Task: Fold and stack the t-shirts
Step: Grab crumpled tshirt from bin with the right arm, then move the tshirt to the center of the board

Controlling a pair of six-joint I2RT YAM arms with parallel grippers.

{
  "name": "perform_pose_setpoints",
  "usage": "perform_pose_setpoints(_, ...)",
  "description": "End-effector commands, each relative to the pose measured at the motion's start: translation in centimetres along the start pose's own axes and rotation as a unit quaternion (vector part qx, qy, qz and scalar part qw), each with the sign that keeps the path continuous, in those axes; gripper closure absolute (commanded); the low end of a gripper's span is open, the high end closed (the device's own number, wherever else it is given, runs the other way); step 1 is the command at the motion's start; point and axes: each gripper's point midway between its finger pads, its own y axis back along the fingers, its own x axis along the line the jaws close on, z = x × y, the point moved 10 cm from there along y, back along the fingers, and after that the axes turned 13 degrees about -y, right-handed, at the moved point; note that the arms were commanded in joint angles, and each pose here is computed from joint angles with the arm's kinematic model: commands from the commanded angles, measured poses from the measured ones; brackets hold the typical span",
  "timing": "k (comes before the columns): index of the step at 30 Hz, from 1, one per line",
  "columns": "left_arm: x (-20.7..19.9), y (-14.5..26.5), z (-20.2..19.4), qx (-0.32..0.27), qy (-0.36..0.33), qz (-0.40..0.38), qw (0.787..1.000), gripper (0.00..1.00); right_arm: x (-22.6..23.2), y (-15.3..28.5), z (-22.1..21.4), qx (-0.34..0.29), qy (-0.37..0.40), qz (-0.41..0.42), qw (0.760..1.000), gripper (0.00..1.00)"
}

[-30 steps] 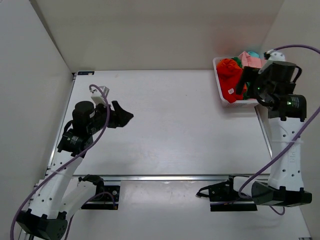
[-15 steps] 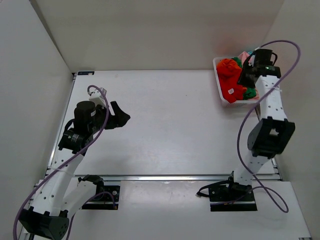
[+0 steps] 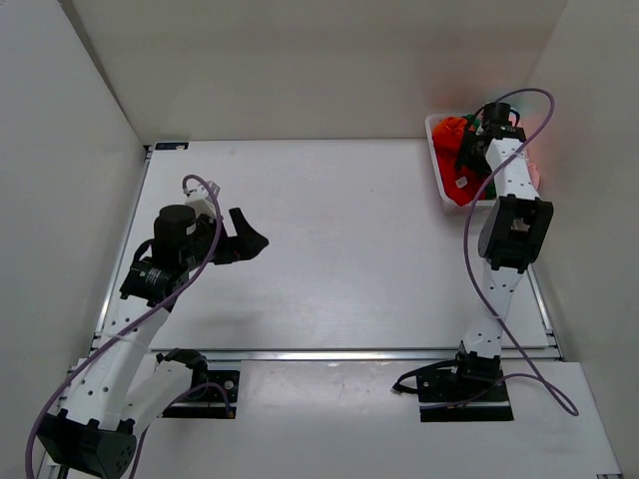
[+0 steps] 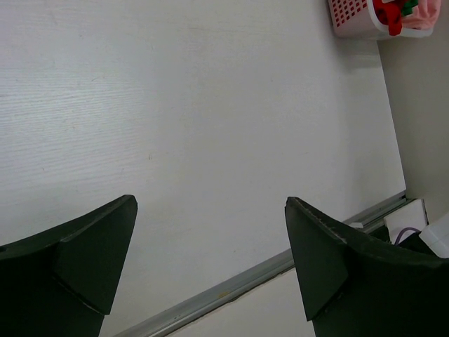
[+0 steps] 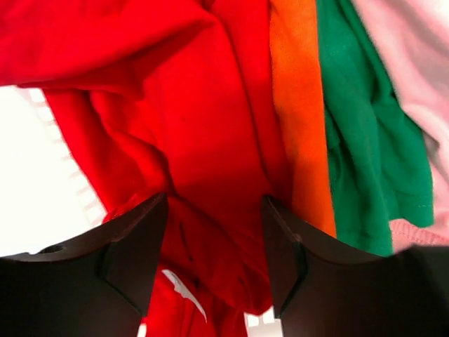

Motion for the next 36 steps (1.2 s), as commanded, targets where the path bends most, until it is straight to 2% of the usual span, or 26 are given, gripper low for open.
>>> perform_pose_setpoints(1, 0.1, -0.2, -0.4, 0.010, -0.010, -0.005, 1.000, 0.01, 0.8, 0.4, 1.0, -0.029, 0.015, -0.005, 0.999, 0.46)
perform_pose_setpoints(3, 0.0, -0.3, 0.0, 0.009, -0.016, -0.005, 1.000, 0.01, 0.6, -0.5, 0.3, -0.015, 0.017, -0.012, 1.000, 0.44)
perform_pose_setpoints(4, 0.0, -0.5, 0.0, 0.012, -0.022, -0.009, 1.000, 0.04, 0.6, -0.6, 0.3, -0.016, 0.018, -0.014, 1.000, 0.49)
perform_pose_setpoints(5, 0.2, -0.7, 0.2, 0.012, -0.028, -0.007, 1.000, 0.11, 0.5, -0.7, 0.1, -0.011, 0.019, -0.022, 1.000, 0.60)
perform_pose_setpoints(6, 0.1, -0.5, 0.6, 0.006, -0.034, -0.006, 0.999, 0.14, 0.4, -0.7, 0.3, -0.016, 0.018, -0.024, 0.999, 0.79)
perform_pose_setpoints(7, 0.1, -0.6, 0.6, 0.010, -0.031, -0.007, 0.999, 0.20, 0.7, -0.9, 0.0, -0.014, 0.023, -0.032, 0.999, 0.92)
perform_pose_setpoints(8, 0.2, -0.4, 0.9, 0.002, -0.038, -0.004, 0.999, 0.21, 0.5, -0.5, 0.6, -0.025, 0.022, -0.027, 0.999, 1.00)
perform_pose_setpoints(10, 0.2, -0.5, 1.3, -0.007, -0.047, -0.004, 0.999, 0.19, 0.5, -0.2, 0.9, -0.028, 0.021, -0.029, 0.999, 1.00)
perform_pose_setpoints(11, 0.3, -0.3, 1.4, -0.009, -0.054, -0.001, 0.999, 0.21, 0.4, 0.6, 1.5, -0.042, 0.020, -0.034, 0.998, 1.00)
perform_pose_setpoints(13, 0.1, -0.4, 1.9, -0.016, -0.069, 0.008, 0.997, 0.37, 1.0, 4.0, 3.6, -0.090, 0.011, -0.029, 0.995, 1.00)
perform_pose_setpoints(15, 0.0, -0.4, 2.5, -0.023, -0.071, 0.013, 0.997, 0.56, 1.7, 8.0, 5.7, -0.152, 0.010, -0.022, 0.988, 1.00)
perform_pose_setpoints(16, 0.0, -0.2, 2.9, -0.031, -0.069, 0.015, 0.997, 0.59, 2.2, 10.9, 6.6, -0.181, 0.006, -0.002, 0.983, 1.00)
perform_pose_setpoints(17, 0.0, -0.1, 2.9, -0.034, -0.068, 0.015, 0.997, 0.61, 2.8, 14.3, 7.5, -0.220, 0.004, 0.025, 0.975, 1.00)
perform_pose_setpoints(18, 0.0, 0.0, 3.0, -0.037, -0.068, 0.015, 0.997, 0.58, 3.6, 15.9, 8.0, -0.239, 0.010, 0.059, 0.969, 1.00)
perform_pose_setpoints(19, 0.1, 0.3, 3.1, -0.044, -0.063, 0.023, 0.997, 0.53, 4.2, 19.4, 8.2, -0.270, 0.013, 0.084, 0.959, 1.00)
perform_pose_setpoints(22, 0.1, 0.6, 3.0, -0.056, -0.066, 0.028, 0.996, 0.52, 6.5, 27.9, 7.7, -0.335, 0.035, 0.196, 0.921, 1.00)
perform_pose_setpoints(23, 0.0, 0.8, 2.9, -0.058, -0.063, 0.025, 0.996, 0.52, 6.9, 31.8, 7.4, -0.371, 0.045, 0.236, 0.897, 1.00)
perform_pose_setpoints(24, 0.0, 0.8, 2.8, -0.056, -0.068, 0.026, 0.996, 0.52, 8.2, 34.0, 7.0, -0.396, 0.063, 0.268, 0.876, 1.00)
perform_pose_setpoints(25, -0.1, 1.0, 2.9, -0.062, -0.068, 0.028, 0.995, 0.51, 9.7, 37.7, 5.8, -0.430, 0.081, 0.307, 0.845, 1.00)
perform_pose_setpoints(27, -0.1, 1.2, 3.0, -0.065, -0.071, 0.033, 0.995, 0.52, 11.0, 42.0, 3.8, -0.464, 0.088, 0.357, 0.806, 0.99)
perform_pose_setpoints(28, -0.1, 1.5, 3.0, -0.069, -0.074, 0.037, 0.994, 0.52, 11.6, 43.5, 2.5, -0.463, 0.089, 0.390, 0.791, 1.00)
perform_pose_setpoints(30, 0.0, 1.9, 3.3, -0.079, -0.072, 0.046, 0.993, 0.51, 12.5, 44.7, 0.9, -0.443, 0.084, 0.428, 0.784, 1.00)
perform_pose_setpoints(33, 0.1, 3.1, 3.7, -0.095, -0.071, 0.073, 0.990, 0.52, 15.1, 42.5, -2.5, -0.372, 0.108, 0.444, 0.808, 1.00)
perform_pose_setpoints(36, 0.2, 5.1, 4.7, -0.123, -0.070, 0.120, 0.983, 0.52, 17.6, 39.8, -6.2, -0.281, 0.115, 0.484, 0.820, 1.00)
